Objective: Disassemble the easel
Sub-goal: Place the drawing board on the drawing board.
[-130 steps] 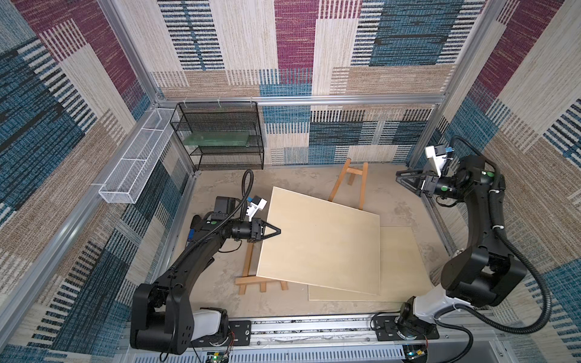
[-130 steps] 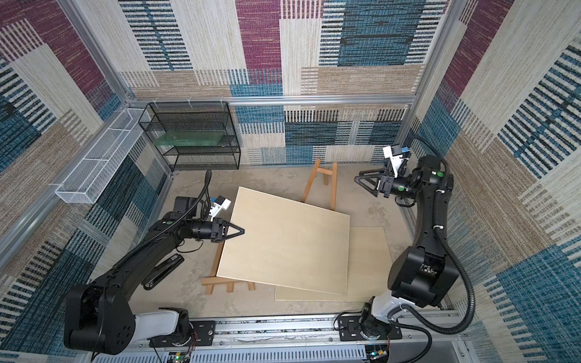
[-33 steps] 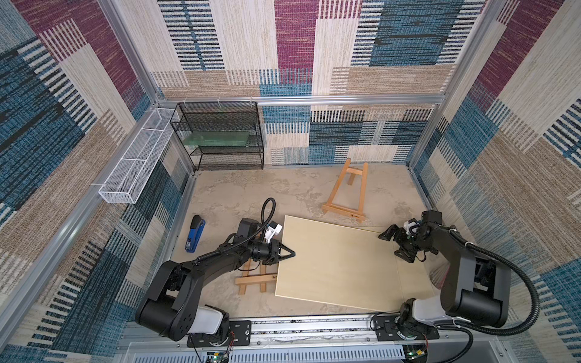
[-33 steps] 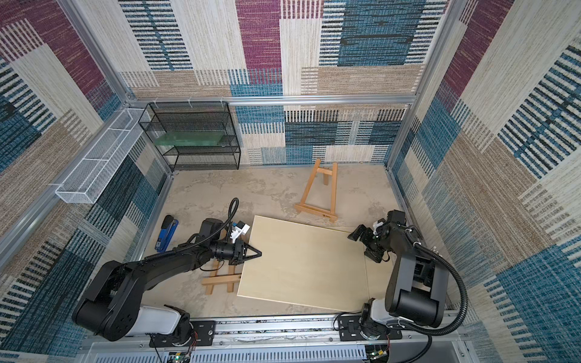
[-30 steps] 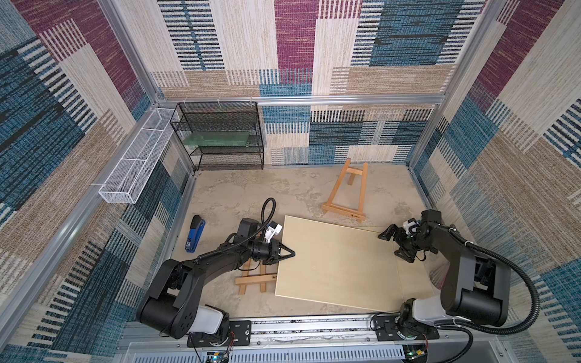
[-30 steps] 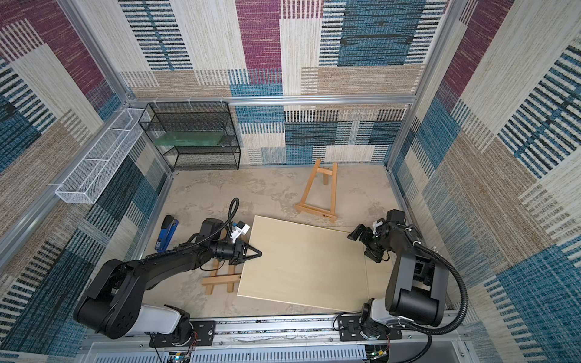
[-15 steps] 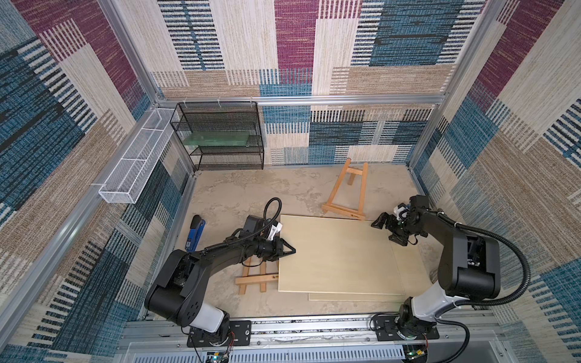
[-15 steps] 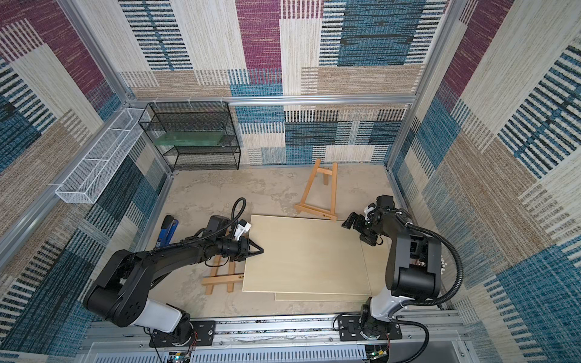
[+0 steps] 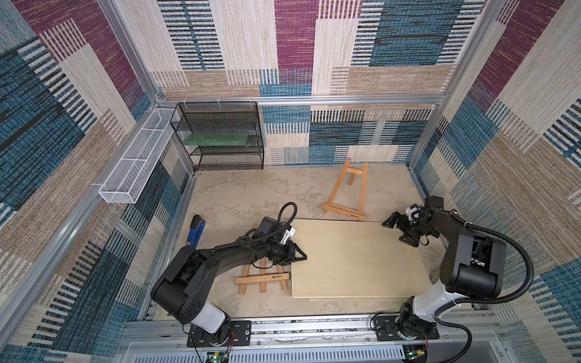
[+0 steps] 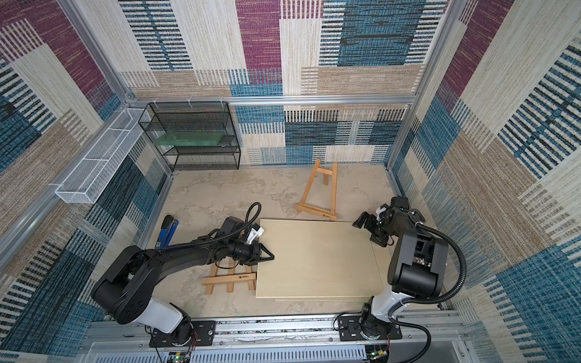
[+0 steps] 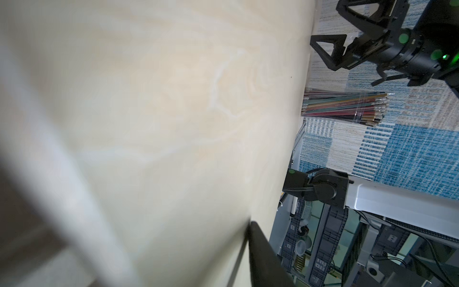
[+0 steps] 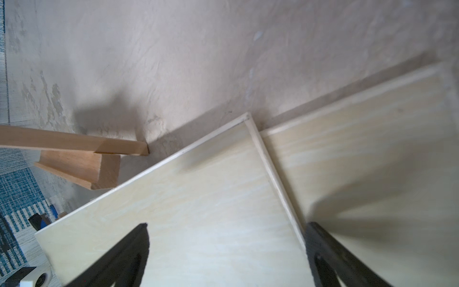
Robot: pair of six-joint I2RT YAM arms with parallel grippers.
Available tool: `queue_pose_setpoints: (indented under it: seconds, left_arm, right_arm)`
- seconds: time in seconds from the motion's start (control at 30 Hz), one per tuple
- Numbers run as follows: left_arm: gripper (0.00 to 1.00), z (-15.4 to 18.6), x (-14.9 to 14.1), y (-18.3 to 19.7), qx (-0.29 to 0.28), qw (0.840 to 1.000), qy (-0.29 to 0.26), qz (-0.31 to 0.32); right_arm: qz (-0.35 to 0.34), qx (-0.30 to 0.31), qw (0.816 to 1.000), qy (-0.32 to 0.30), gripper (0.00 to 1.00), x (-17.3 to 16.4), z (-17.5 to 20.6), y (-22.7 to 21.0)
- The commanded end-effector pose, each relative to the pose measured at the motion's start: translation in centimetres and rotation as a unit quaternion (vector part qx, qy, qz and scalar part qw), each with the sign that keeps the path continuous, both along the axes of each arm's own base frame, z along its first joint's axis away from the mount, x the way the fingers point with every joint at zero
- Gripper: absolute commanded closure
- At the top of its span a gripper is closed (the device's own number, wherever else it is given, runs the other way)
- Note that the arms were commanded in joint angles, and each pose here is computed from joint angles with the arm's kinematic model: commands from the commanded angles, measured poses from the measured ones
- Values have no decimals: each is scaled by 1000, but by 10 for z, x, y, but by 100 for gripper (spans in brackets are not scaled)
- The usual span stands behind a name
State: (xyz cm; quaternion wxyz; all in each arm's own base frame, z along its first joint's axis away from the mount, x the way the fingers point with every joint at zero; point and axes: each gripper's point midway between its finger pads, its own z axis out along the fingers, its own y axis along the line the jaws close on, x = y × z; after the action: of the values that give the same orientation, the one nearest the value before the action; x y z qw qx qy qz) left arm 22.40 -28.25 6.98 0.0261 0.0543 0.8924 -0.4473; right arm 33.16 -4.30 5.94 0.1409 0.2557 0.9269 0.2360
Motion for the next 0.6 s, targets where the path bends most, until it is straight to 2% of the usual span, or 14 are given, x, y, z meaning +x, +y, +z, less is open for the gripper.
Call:
queue_pose_setpoints:
  seconds: [0.0,0.3,0.57]
  left_arm:
    - [60,-1,13,-8,13,999,-43,2]
    - [55,-5,19,-28,32,998,-50,1]
    - [35,-8,14,-22,86,995,-56,6]
  right_arm:
    - [1,16,1000,3,0,-7,5,0]
    - [-9,5,1000,3,0,-5,6,-14]
    - [-21,-18,1000,-13,3,7,20,-26]
